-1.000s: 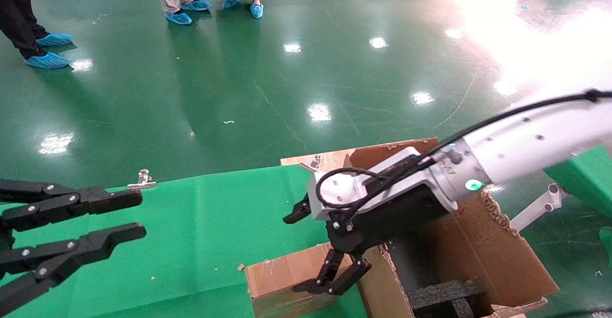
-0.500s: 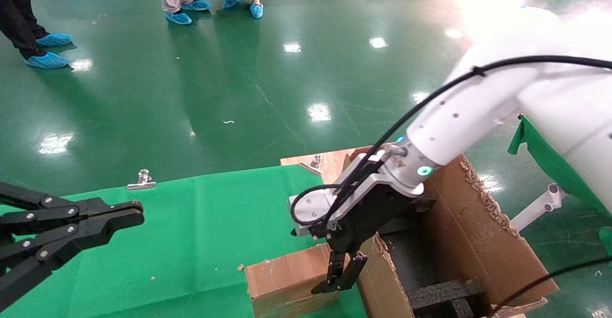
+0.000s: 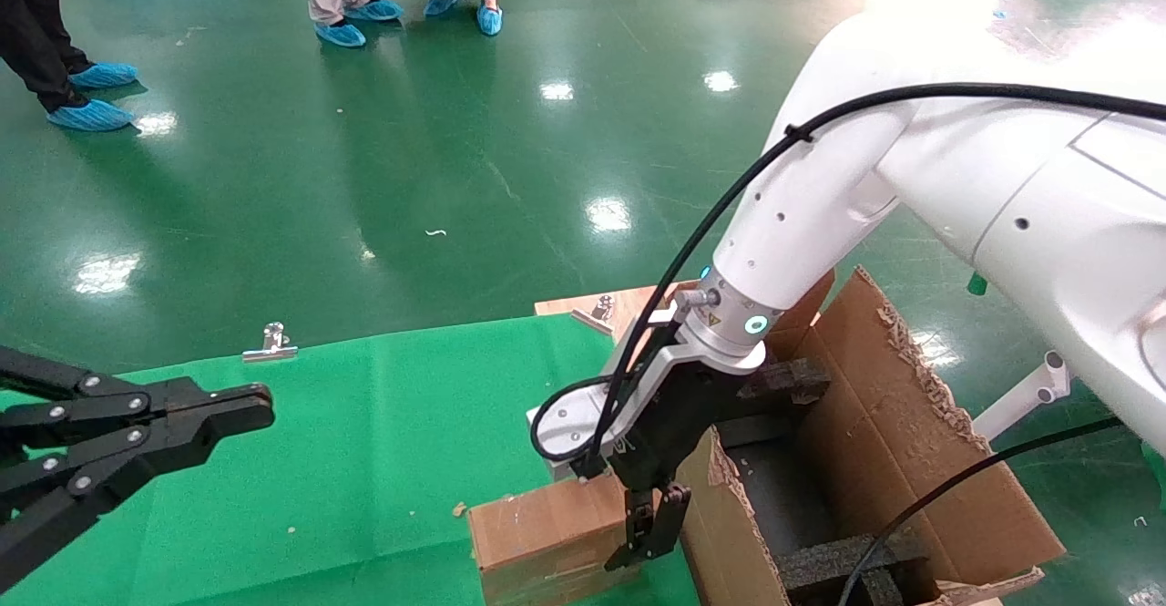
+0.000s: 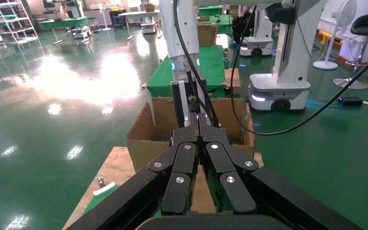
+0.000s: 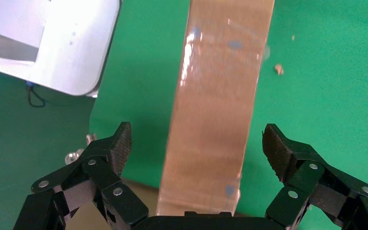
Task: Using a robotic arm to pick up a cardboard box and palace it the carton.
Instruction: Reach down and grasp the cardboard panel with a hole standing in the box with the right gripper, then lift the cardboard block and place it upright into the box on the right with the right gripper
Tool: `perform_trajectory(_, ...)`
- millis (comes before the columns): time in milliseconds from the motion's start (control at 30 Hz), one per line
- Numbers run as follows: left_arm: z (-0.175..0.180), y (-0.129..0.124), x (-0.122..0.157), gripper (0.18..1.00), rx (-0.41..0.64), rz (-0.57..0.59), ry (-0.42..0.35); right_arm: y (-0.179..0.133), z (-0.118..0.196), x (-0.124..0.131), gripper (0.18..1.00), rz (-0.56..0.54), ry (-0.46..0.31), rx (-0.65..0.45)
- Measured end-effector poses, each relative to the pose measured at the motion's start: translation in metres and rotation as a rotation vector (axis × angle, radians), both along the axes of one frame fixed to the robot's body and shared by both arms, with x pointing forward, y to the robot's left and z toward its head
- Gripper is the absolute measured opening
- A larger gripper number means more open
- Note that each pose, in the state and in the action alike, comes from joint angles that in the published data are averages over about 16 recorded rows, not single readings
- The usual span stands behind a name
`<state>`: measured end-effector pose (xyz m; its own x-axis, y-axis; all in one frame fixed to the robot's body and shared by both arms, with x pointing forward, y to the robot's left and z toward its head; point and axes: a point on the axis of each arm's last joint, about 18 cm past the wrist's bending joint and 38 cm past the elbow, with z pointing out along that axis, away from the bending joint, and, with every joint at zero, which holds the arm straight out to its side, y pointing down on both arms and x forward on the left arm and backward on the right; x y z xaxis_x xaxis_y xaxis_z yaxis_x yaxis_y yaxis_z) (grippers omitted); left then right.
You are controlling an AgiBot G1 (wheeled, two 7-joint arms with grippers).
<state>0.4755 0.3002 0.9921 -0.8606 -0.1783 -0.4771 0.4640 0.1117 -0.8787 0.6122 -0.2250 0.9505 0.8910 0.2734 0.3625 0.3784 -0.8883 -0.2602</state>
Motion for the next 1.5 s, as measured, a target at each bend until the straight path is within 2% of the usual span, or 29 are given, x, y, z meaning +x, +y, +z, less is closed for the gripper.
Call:
perform_trajectory(400,0.0000,0.0001,0.0001,0.201,0.000,0.001,0.000,0.0037,-0.0011,0.0006,1.001,0.020,0.011,-0.006)
perform_trajectory(733,0.0000,0.0001,0.0001,0.266,0.000,0.000,0.000,0.0037,-0.0012,0.0003,0.968,0.021,0.011,-0.004)
perform_trajectory(933,0.0000,0.0001,0.0001,0.366,-0.001,0.000,0.000,0.0036,-0.0013,0.0002,0.900,0.022,0.009,-0.004)
perform_trajectory(1133,0.0000,0.0001,0.0001,0.517,-0.001,0.000,0.000,0.0035,-0.0013,0.0001,0.782,0.022,0.008,-0.004)
perform_trajectory(1500,0.0000,0.0001,0.0001,0.801,-0.001,0.000,0.000,0.0033,-0.0015,0.0001,0.512,0.022,0.007,-0.004)
